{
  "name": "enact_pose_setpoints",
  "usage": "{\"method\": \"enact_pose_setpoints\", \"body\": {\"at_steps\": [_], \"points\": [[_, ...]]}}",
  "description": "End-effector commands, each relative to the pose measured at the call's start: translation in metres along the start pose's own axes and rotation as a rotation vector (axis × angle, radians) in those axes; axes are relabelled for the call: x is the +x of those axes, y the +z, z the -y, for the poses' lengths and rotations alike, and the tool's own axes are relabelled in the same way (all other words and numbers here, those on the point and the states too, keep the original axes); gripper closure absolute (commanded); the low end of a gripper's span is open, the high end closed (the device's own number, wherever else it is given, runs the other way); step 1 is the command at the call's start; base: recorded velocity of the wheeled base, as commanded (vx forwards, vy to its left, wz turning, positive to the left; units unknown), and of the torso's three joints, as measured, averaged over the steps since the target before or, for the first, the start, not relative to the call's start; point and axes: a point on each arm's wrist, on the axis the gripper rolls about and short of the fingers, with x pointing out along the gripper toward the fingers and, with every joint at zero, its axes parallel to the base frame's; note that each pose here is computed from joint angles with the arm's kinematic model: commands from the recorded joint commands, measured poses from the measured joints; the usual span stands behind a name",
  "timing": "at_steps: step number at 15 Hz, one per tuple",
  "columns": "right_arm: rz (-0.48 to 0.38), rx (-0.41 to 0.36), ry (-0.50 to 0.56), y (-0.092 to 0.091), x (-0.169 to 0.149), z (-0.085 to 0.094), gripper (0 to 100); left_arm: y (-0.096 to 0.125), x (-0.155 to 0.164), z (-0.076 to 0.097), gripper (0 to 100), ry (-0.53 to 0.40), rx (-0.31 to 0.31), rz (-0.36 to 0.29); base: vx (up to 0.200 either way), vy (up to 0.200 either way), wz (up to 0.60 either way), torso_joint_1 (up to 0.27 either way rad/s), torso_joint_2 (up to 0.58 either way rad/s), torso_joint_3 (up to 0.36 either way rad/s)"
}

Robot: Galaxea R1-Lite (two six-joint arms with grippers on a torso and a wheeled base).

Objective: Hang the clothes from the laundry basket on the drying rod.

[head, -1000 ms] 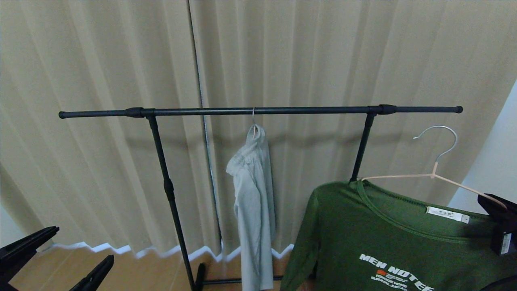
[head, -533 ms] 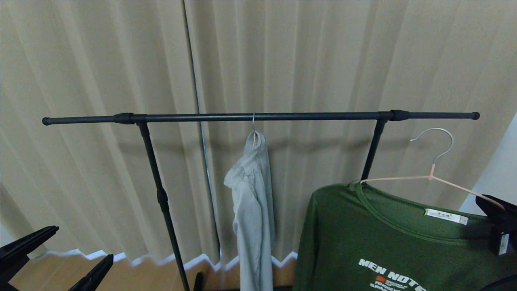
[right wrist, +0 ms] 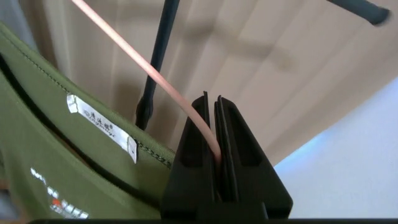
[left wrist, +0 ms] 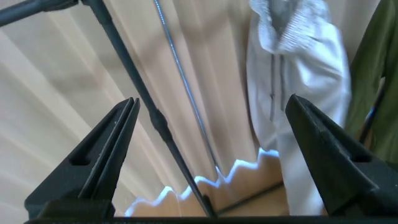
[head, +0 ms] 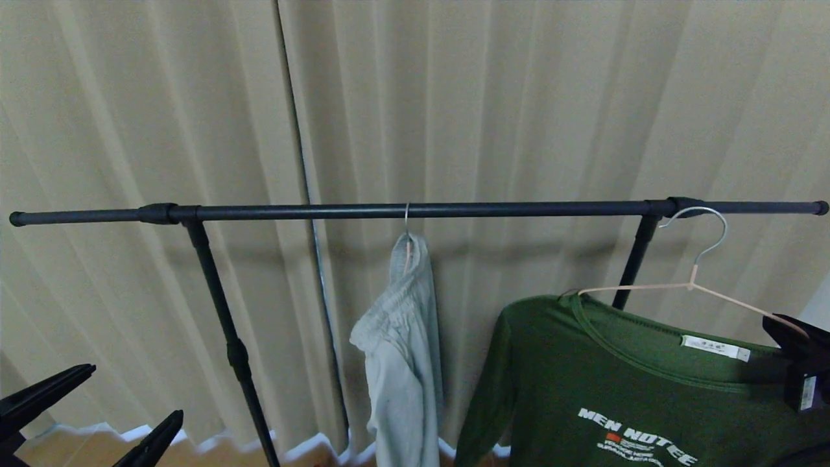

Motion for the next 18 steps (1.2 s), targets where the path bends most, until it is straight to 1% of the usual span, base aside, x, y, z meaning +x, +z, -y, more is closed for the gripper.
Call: {"method": "enact_pose_setpoints", "body": {"at_steps": [1, 2, 4, 5, 7, 9, 10, 11, 13, 14, 15, 17, 18], "points": [[0.020, -0.002, -0.005, 0.004, 0.001, 0.001, 100, -0.001, 0.001, 0.000, 0, -0.001, 0.001, -0.006, 0.200, 0.000, 0.00, 0.002, 0.01, 0.007], [0.022, -0.002, -0.006, 0.005, 0.000, 0.001, 100, -0.001, 0.001, 0.000, 0, -0.001, 0.001, -0.006, 0.200, 0.000, 0.00, 0.002, 0.00, 0.002], [0.013, -0.004, 0.003, 0.005, 0.003, 0.000, 100, -0.005, -0.001, 0.001, 0, -0.004, 0.003, -0.017, 0.000, 0.000, 0.00, 0.000, 0.00, 0.000], [-0.008, -0.007, 0.003, 0.005, 0.009, 0.000, 100, -0.004, -0.001, 0.001, 0, -0.003, 0.002, -0.012, 0.000, 0.000, 0.00, 0.000, 0.00, 0.000], [-0.070, -0.018, 0.025, 0.000, 0.021, -0.010, 100, -0.002, 0.000, 0.001, 0, 0.000, -0.005, -0.008, 0.000, 0.000, 0.00, 0.000, 0.00, 0.000], [-0.074, -0.030, 0.011, 0.006, 0.030, -0.015, 100, -0.002, 0.000, 0.000, 0, 0.001, -0.005, -0.005, 0.000, 0.000, 0.00, 0.000, 0.00, 0.000], [-0.077, -0.048, 0.011, 0.014, 0.043, -0.026, 100, 0.000, 0.000, 0.000, 0, 0.005, -0.006, 0.000, 0.000, 0.000, 0.00, 0.000, 0.00, 0.000], [-0.091, -0.060, 0.002, 0.017, 0.053, -0.033, 100, 0.000, 0.000, 0.000, 0, 0.005, -0.007, 0.002, 0.000, 0.000, 0.00, 0.000, 0.00, 0.000], [-0.117, -0.071, -0.047, 0.019, 0.070, -0.041, 100, 0.000, -0.002, 0.000, 0, 0.008, -0.006, 0.010, 0.000, 0.000, 0.00, 0.000, 0.00, 0.000], [-0.117, -0.071, -0.047, 0.019, 0.070, -0.041, 100, 0.000, -0.002, 0.000, 0, 0.008, -0.006, 0.010, 0.000, 0.000, 0.00, 0.000, 0.00, 0.000], [-0.128, -0.080, -0.042, 0.016, 0.077, -0.046, 100, 0.001, -0.002, -0.001, 0, 0.009, -0.006, 0.015, 0.000, 0.000, 0.00, 0.000, 0.00, 0.000], [-0.136, -0.082, -0.042, 0.015, 0.078, -0.047, 100, 0.000, -0.002, 0.000, 0, 0.009, -0.006, 0.013, 0.000, 0.000, 0.00, 0.000, 0.00, 0.000], [-0.148, -0.092, -0.020, 0.012, 0.079, -0.053, 100, 0.000, -0.002, 0.000, 0, 0.006, -0.006, 0.011, 0.000, 0.000, 0.00, 0.000, 0.00, 0.000]]}}
